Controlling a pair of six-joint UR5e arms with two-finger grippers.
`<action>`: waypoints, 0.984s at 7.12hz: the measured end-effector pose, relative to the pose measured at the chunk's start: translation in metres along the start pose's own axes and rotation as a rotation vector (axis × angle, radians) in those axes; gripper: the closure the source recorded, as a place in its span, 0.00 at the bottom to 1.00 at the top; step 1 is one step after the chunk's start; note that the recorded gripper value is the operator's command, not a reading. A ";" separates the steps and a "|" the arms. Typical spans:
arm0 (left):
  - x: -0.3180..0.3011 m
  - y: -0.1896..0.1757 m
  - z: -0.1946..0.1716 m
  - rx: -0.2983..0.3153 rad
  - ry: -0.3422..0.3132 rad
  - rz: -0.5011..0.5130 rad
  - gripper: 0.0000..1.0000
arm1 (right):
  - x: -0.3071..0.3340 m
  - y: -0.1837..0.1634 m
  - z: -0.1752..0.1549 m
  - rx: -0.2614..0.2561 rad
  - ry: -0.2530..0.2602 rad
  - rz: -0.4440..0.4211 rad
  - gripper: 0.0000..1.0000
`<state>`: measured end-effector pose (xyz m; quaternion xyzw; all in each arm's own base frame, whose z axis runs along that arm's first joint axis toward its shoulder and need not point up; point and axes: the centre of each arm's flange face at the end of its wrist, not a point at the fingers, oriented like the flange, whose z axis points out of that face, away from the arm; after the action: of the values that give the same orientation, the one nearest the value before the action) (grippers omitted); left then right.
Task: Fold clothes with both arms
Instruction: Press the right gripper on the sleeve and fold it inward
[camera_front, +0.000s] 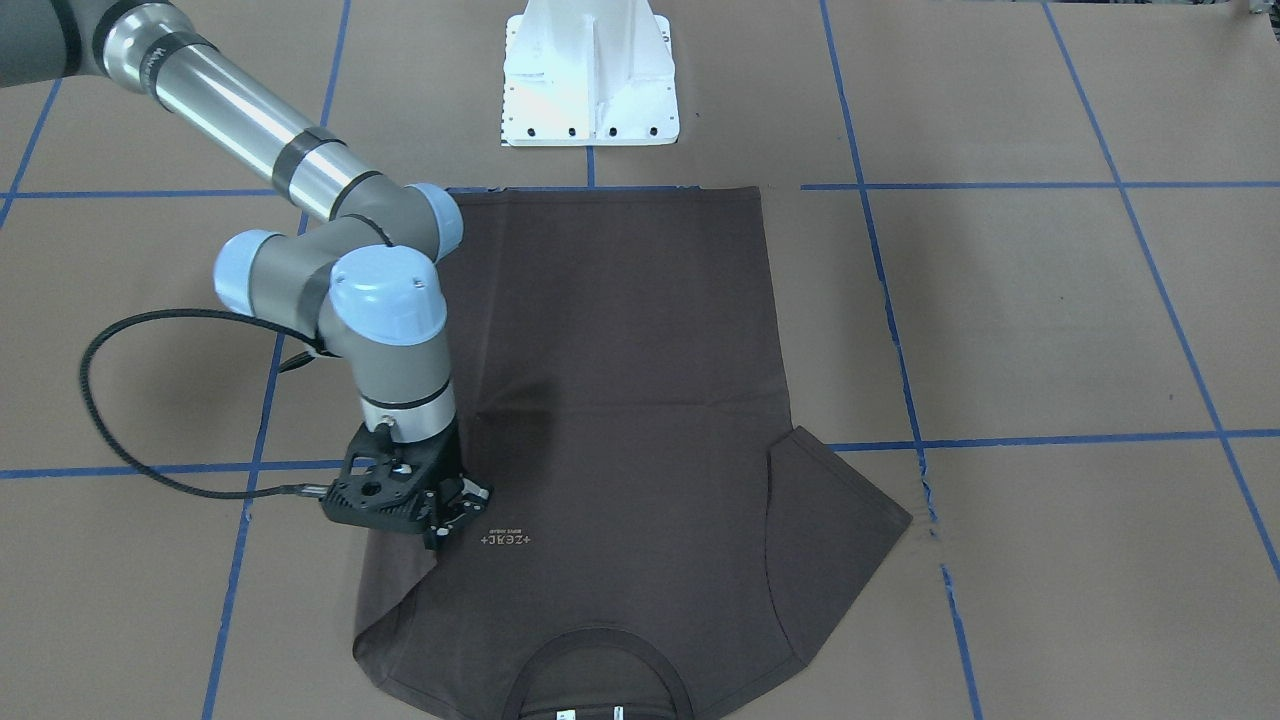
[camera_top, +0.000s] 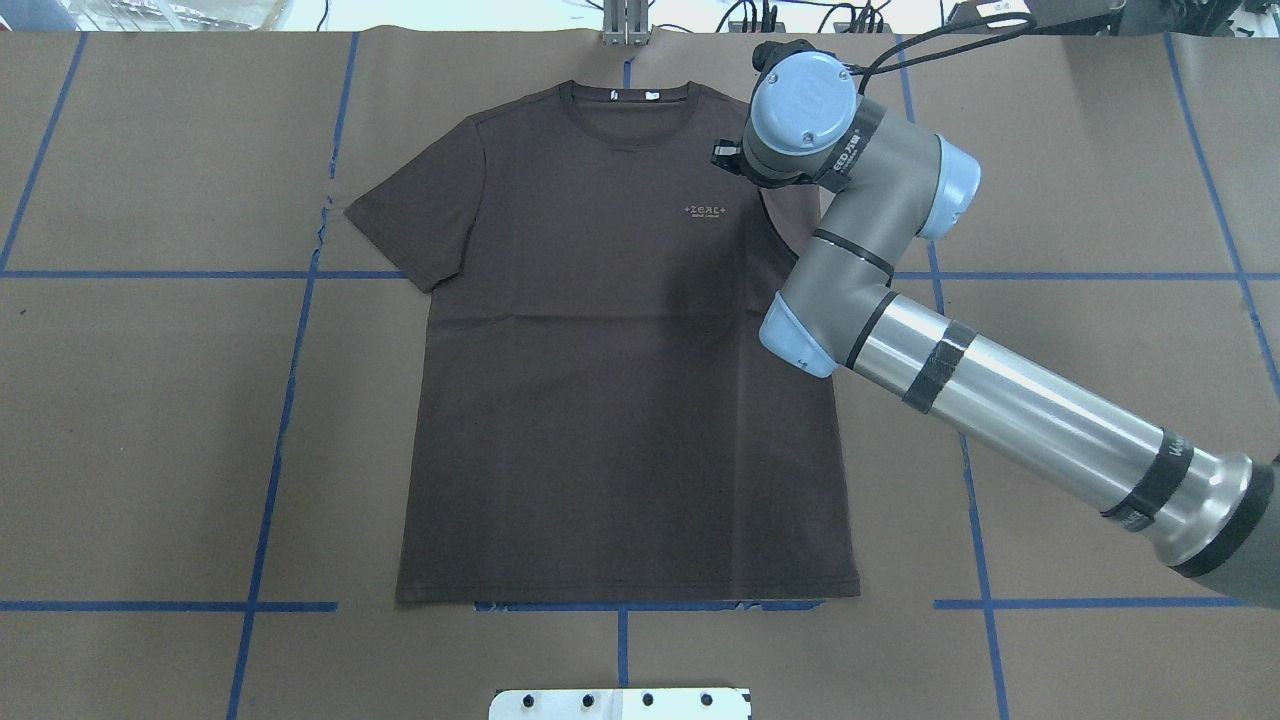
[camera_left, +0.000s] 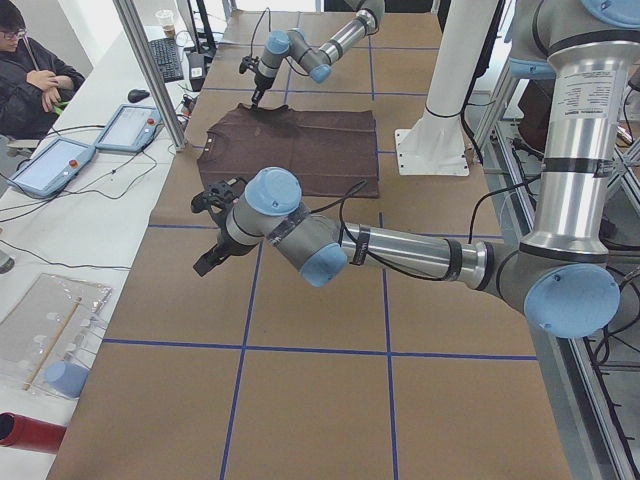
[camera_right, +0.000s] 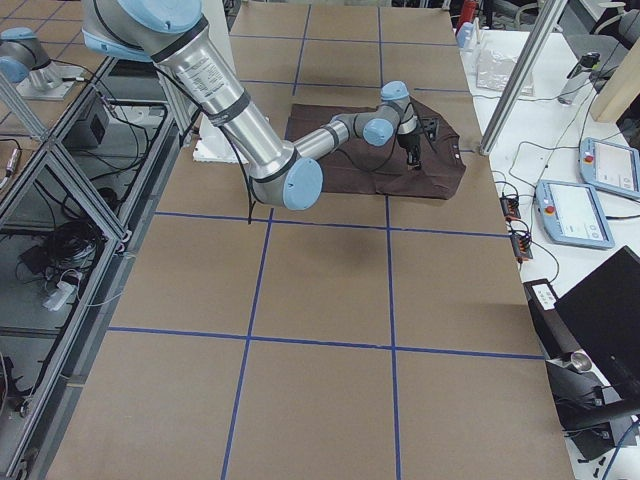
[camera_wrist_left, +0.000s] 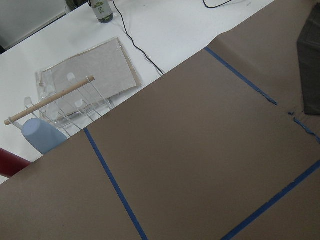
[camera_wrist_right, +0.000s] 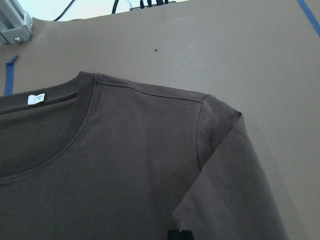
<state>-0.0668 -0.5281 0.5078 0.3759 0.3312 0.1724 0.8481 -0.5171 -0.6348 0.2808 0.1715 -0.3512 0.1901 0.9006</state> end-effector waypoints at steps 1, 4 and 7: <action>0.000 0.000 0.000 0.000 0.000 0.000 0.00 | -0.009 0.007 0.002 0.009 0.007 0.000 0.76; 0.000 0.000 0.000 -0.001 0.000 -0.002 0.00 | -0.017 0.015 0.006 0.022 0.014 -0.026 0.00; 0.021 -0.014 0.015 0.021 0.033 0.036 0.00 | 0.005 -0.050 -0.027 -0.076 -0.031 -0.086 0.00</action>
<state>-0.0405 -0.5340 0.4961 0.3879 0.3403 0.1901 0.8352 -0.4751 -0.6650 0.2568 0.1549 -0.3646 0.1350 0.9082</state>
